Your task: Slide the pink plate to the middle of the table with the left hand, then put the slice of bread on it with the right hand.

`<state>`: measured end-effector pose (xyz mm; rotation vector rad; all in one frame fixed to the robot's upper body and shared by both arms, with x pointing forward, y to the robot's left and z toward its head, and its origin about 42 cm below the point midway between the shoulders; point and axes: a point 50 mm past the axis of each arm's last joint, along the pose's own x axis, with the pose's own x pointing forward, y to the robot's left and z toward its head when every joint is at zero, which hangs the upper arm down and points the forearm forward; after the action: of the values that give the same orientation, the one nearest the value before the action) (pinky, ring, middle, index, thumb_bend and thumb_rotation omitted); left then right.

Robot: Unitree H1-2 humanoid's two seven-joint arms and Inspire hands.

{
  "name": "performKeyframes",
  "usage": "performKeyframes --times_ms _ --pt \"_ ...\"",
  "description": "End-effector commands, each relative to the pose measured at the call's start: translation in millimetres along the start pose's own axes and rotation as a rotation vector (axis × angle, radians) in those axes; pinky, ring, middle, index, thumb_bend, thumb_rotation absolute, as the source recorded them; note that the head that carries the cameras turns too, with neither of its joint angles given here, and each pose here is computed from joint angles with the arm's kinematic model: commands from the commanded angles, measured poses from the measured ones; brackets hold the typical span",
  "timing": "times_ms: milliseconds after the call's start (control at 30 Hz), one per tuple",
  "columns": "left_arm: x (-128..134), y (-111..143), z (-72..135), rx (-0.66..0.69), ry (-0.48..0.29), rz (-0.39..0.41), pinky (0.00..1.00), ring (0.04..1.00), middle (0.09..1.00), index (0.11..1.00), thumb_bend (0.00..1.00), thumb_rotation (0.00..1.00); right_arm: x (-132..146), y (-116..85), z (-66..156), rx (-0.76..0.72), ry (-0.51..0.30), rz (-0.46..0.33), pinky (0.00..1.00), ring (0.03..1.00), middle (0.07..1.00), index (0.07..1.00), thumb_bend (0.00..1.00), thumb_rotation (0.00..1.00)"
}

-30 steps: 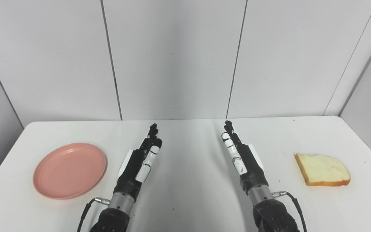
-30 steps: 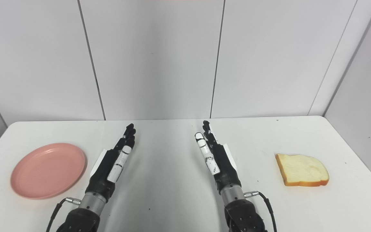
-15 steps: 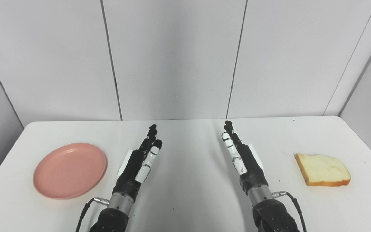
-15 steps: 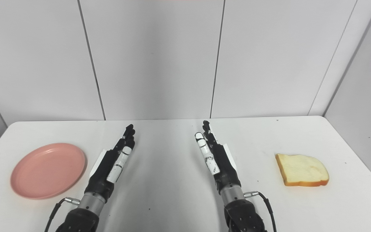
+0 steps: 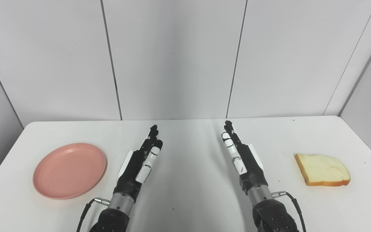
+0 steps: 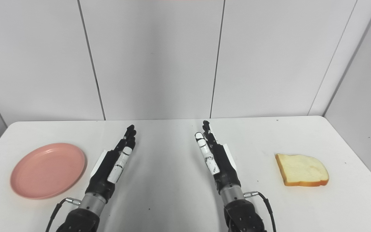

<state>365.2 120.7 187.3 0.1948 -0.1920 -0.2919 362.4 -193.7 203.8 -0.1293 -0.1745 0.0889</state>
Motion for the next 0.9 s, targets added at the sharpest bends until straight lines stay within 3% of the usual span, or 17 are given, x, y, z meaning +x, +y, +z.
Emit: performKeyframes --times_ms 0,367,600,867 --pt "8 0 16 -0.012 -0.072 0.003 1.00 1.000 1.000 1.000 0.54 1.00 4 0 16 0.011 -0.072 -0.011 0.99 1.000 1.000 1.000 0.22 1.00" --pt "9 -1 16 0.006 -0.068 -0.002 0.97 1.000 1.000 1.000 0.54 1.00 4 -2 16 -0.003 -0.075 0.001 0.99 1.000 1.000 1.000 0.21 1.00" --pt "13 -14 16 0.009 -0.052 -0.038 1.00 1.000 1.000 1.000 0.51 1.00 2 -13 12 0.005 -0.073 0.008 1.00 1.000 1.000 1.000 0.18 1.00" --pt "22 -34 12 -0.082 -0.032 -0.077 1.00 1.000 1.000 1.000 0.59 1.00 2 -30 8 0.065 -0.070 0.038 1.00 1.000 1.000 1.000 0.20 1.00"
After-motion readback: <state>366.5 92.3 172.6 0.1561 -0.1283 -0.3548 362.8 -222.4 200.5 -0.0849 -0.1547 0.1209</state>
